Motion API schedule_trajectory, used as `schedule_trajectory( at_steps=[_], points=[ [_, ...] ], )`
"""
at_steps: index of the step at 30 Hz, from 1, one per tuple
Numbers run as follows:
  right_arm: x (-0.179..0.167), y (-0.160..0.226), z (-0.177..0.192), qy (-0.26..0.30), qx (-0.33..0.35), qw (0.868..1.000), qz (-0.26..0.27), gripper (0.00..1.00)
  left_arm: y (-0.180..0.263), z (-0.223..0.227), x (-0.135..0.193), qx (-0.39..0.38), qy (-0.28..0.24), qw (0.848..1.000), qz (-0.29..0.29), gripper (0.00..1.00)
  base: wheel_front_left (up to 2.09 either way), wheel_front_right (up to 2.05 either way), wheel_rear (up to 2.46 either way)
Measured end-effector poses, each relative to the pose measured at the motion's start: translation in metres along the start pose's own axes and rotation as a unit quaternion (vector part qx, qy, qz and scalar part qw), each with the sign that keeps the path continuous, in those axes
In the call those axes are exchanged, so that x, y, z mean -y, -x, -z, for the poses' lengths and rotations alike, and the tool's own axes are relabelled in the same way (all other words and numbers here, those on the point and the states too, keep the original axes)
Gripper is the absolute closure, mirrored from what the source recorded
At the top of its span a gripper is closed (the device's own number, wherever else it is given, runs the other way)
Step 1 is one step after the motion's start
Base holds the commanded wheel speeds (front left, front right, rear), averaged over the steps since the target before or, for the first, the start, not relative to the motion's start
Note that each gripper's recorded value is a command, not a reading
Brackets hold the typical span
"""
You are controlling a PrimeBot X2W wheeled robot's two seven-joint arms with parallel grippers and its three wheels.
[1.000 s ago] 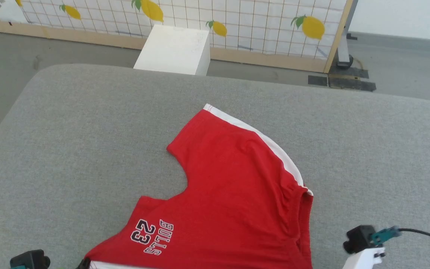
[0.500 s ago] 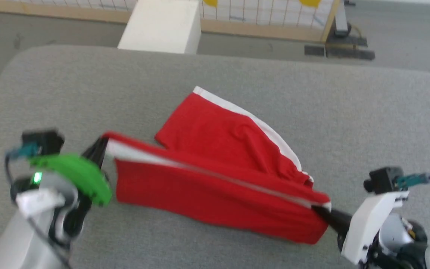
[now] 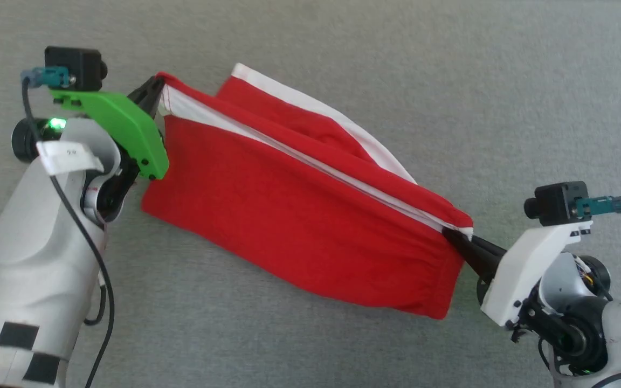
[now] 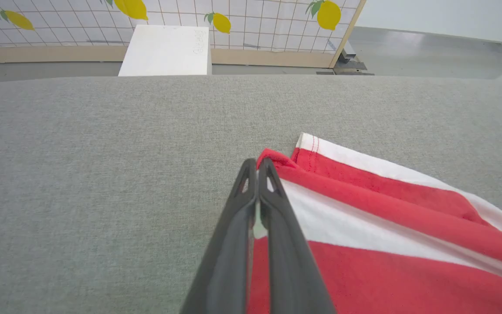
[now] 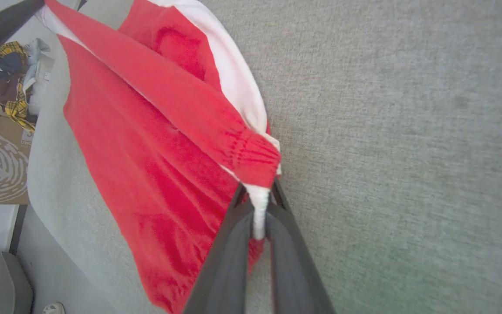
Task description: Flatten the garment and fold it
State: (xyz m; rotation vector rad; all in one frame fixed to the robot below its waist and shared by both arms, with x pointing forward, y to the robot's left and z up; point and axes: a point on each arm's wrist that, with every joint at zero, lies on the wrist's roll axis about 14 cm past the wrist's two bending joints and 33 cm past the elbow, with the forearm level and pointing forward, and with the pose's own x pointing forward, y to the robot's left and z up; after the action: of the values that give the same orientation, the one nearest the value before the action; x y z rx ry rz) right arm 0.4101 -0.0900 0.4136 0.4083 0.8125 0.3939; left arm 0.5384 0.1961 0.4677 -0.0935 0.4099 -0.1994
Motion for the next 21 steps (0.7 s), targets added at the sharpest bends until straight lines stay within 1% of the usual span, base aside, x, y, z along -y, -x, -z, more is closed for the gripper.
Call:
schedule_trajectory(
  at_steps=[2, 6, 13, 17, 18, 19, 20, 21],
  points=[
    [0.009, -0.004, 0.008, -0.012, -0.009, 1.0, 0.008, 1.0, -0.02, 0.013, 0.006, -0.017, -0.001, 1.0, 0.011, 1.0, 0.0, 0.0, 0.0],
    [0.019, -0.005, 0.019, -0.023, -0.02, 0.999, 0.02, 1.0, -0.043, 0.024, 0.017, -0.03, -0.004, 0.999, 0.026, 1.0, 0.0, 0.0, 0.0],
    [0.025, -0.007, 0.029, -0.032, -0.032, 0.999, 0.025, 1.0, -0.071, 0.038, 0.031, -0.047, -0.015, 0.998, 0.047, 1.0, 0.0, 0.0, 0.0],
    [0.025, -0.007, 0.032, -0.035, -0.036, 0.998, 0.024, 1.0, -0.078, 0.045, 0.038, -0.053, -0.022, 0.997, 0.057, 1.0, 0.0, 0.0, 0.0],
    [0.024, -0.006, 0.033, -0.035, -0.036, 0.998, 0.023, 0.73, -0.08, 0.046, 0.04, -0.054, -0.023, 0.997, 0.059, 1.0, 0.0, 0.0, 0.0],
    [0.023, -0.006, 0.033, -0.036, -0.035, 0.999, 0.021, 0.0, -0.081, 0.047, 0.04, -0.054, -0.024, 0.996, 0.059, 0.97, 0.0, 0.0, 0.0],
    [0.022, -0.005, 0.032, -0.035, -0.034, 0.999, 0.02, 0.0, -0.081, 0.047, 0.04, -0.053, -0.024, 0.997, 0.058, 0.52, 0.0, 0.0, 0.0],
    [0.021, -0.005, 0.032, -0.033, -0.033, 0.999, 0.018, 0.0, -0.081, 0.045, 0.04, -0.049, -0.023, 0.997, 0.057, 0.0, 0.0, 0.0, 0.0]
  ],
)
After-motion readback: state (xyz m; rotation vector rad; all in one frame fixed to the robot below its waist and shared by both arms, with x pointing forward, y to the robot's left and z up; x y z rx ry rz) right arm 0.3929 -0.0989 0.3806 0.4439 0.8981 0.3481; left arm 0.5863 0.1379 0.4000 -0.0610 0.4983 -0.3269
